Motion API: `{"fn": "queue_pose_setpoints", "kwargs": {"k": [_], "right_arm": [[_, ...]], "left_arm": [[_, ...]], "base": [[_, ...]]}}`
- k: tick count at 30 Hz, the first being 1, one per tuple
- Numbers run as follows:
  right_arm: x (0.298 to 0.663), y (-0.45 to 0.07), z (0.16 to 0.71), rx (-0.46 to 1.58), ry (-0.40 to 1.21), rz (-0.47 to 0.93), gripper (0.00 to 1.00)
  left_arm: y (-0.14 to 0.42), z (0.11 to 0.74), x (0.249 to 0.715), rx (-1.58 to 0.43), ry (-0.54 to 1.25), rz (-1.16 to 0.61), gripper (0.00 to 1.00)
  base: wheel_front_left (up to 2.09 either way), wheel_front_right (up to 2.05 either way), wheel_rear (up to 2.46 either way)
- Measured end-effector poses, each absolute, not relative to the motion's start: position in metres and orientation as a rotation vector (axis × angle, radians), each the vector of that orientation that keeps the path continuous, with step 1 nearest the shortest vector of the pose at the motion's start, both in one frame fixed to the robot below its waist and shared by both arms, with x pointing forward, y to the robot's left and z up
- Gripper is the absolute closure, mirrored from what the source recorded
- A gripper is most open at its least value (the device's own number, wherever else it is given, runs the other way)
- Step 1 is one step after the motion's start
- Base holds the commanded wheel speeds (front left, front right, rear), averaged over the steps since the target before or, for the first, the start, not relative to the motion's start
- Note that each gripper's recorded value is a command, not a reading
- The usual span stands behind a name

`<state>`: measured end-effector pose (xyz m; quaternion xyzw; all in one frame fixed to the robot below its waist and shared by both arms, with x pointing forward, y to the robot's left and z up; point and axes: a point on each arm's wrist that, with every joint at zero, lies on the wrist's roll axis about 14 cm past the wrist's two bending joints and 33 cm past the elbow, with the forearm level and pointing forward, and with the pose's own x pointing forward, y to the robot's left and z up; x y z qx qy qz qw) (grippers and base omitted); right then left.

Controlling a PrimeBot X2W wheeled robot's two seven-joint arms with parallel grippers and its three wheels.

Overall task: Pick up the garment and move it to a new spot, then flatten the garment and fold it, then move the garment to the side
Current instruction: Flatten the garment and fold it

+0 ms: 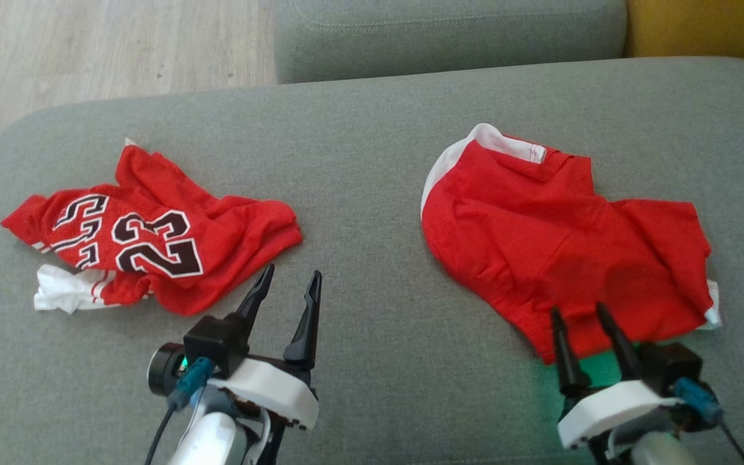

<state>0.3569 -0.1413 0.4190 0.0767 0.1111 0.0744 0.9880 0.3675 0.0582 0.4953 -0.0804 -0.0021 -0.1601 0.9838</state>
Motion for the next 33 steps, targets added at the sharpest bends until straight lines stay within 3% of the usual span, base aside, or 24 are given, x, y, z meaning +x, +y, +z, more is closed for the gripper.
{"fn": "queue_pose_setpoints", "kwargs": {"k": [17,19,33], "right_arm": [[0.337,-0.117,0.364,0.021,0.492,0.264,0.00],[0.341,-0.115,0.362,0.028,0.505,0.266,1.00],[0.384,-0.057,0.395,0.147,0.410,0.409,1.00]], "left_arm": [[0.069,0.484,0.362,-0.165,0.029,-0.286,0.00],[0.071,0.482,0.361,-0.165,0.033,-0.279,0.00],[0.078,0.476,0.360,-0.165,0.052,-0.256,0.00]], "base": [[0.00,0.00,0.00],[0.00,0.00,0.00],[0.00,0.00,0.00]]}}
